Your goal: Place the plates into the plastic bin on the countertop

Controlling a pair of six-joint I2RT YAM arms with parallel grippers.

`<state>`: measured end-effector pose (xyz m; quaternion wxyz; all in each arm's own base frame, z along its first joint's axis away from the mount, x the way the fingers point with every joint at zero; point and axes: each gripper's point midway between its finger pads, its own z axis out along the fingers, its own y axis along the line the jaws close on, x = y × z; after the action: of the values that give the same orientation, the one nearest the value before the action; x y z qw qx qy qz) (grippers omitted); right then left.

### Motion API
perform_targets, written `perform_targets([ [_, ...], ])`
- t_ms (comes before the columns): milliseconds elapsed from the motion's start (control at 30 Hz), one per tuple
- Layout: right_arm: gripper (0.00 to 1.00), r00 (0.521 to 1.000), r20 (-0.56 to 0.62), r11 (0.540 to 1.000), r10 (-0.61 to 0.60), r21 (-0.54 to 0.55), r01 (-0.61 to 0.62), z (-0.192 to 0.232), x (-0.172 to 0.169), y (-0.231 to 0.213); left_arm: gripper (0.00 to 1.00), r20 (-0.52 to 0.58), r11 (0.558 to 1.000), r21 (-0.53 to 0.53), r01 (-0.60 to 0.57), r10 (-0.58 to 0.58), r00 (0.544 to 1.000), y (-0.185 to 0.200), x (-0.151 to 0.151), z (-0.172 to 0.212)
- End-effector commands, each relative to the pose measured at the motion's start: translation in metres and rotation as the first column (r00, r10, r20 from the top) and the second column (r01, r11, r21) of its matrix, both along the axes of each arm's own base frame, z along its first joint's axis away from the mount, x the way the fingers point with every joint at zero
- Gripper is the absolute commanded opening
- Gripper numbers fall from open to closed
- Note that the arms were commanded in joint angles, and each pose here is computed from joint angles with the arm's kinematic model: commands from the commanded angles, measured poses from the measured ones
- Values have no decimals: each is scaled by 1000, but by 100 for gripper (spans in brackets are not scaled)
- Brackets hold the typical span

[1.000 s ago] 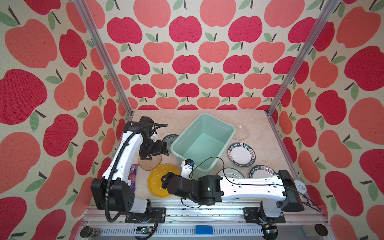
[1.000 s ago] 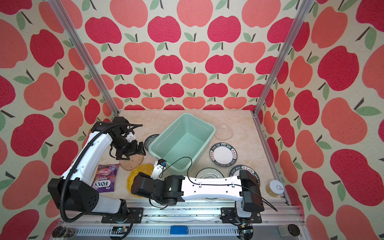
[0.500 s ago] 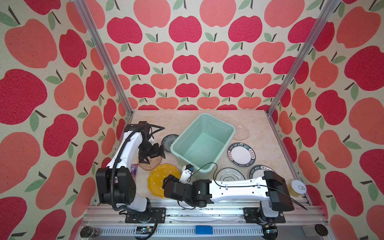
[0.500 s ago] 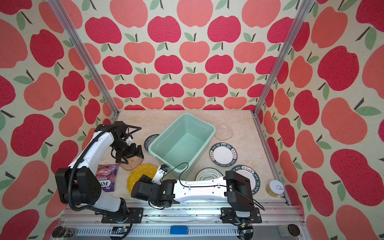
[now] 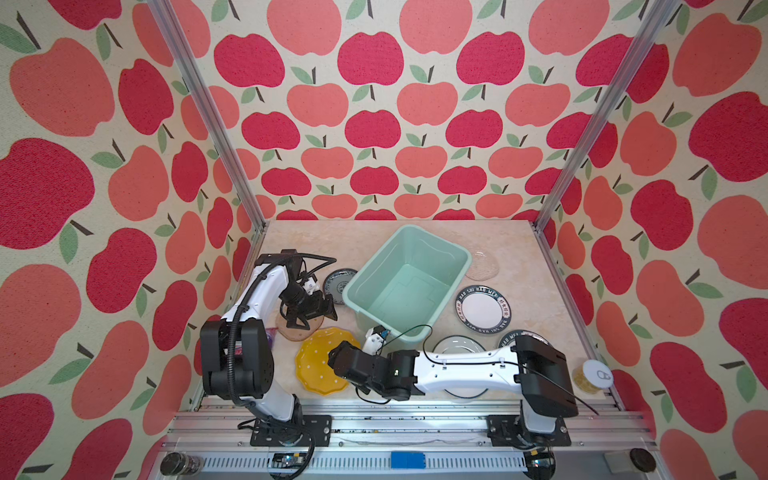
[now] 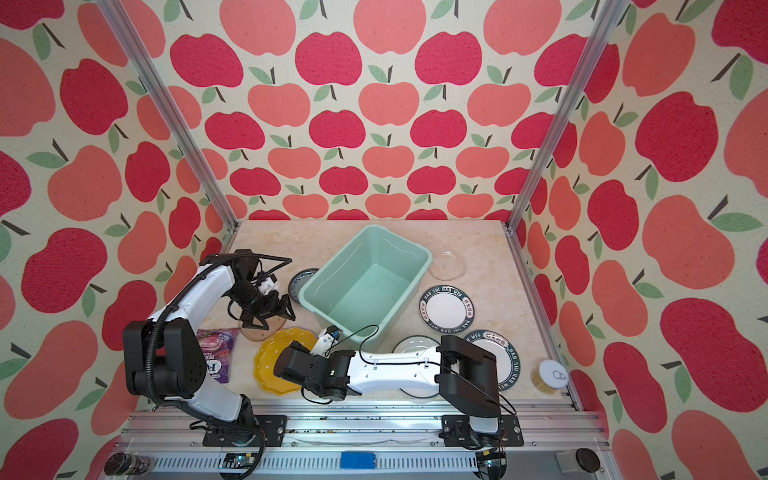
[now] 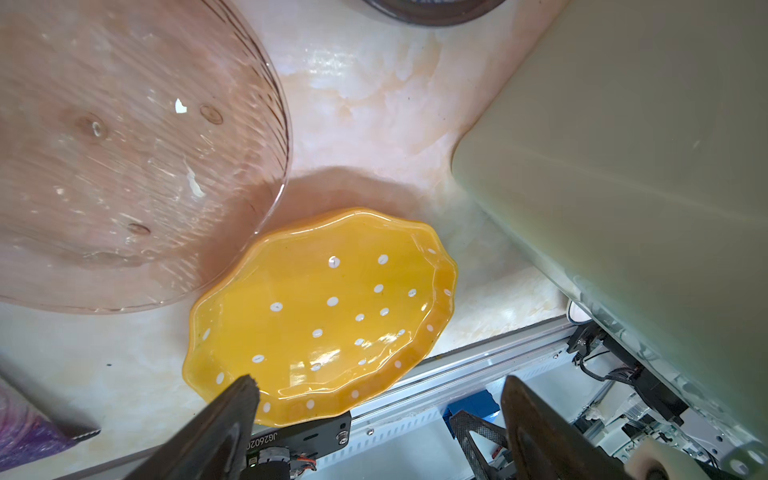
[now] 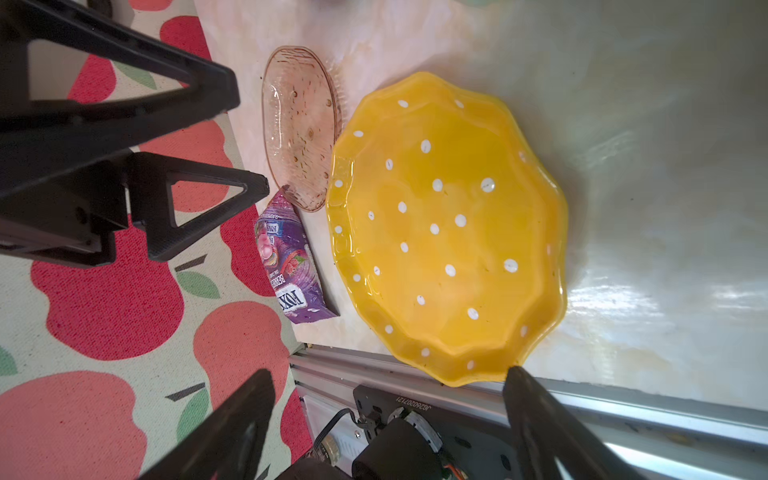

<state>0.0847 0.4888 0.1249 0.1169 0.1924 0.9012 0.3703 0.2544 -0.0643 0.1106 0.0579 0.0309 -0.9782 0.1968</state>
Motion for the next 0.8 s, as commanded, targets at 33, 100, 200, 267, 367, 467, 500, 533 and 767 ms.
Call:
perform_targets([
  [33, 90, 994, -96, 995, -43, -97, 34, -30, -3, -21, 94, -51, 1000, 18, -2, 3, 999, 3, -3, -19],
  [100, 90, 992, -112, 991, -56, -127, 42, -34, -3, -26, 93, -67, 999, 36, 1, 1, 998, 5, -4, -26],
  [200, 90, 988, -138, 988, -65, -151, 44, -41, -3, -26, 93, -72, 998, 62, 14, -10, 997, 6, -5, -32],
  [267, 90, 987, -151, 985, -59, -171, 33, -43, -4, -23, 93, -70, 997, 69, 18, -13, 997, 6, -5, -35],
  [367, 90, 984, -170, 982, -45, -191, 12, -46, -7, -19, 93, -78, 997, 79, 22, -16, 997, 8, -6, -37],
  [467, 89, 985, -170, 977, -37, -211, 0, -46, -5, -19, 93, -100, 996, 84, 34, -25, 995, 9, -7, -40],
  [500, 88, 984, -172, 976, -37, -216, -1, -46, -3, -18, 93, -106, 996, 85, 37, -28, 994, 10, -7, -41],
  [533, 87, 984, -174, 975, -41, -224, 1, -48, -1, -19, 93, -111, 995, 90, 41, -31, 993, 10, -8, -42],
  [767, 88, 981, -190, 969, -30, -248, -18, -54, 7, -17, 93, -130, 989, 139, 39, -21, 991, 19, -8, -47],
])
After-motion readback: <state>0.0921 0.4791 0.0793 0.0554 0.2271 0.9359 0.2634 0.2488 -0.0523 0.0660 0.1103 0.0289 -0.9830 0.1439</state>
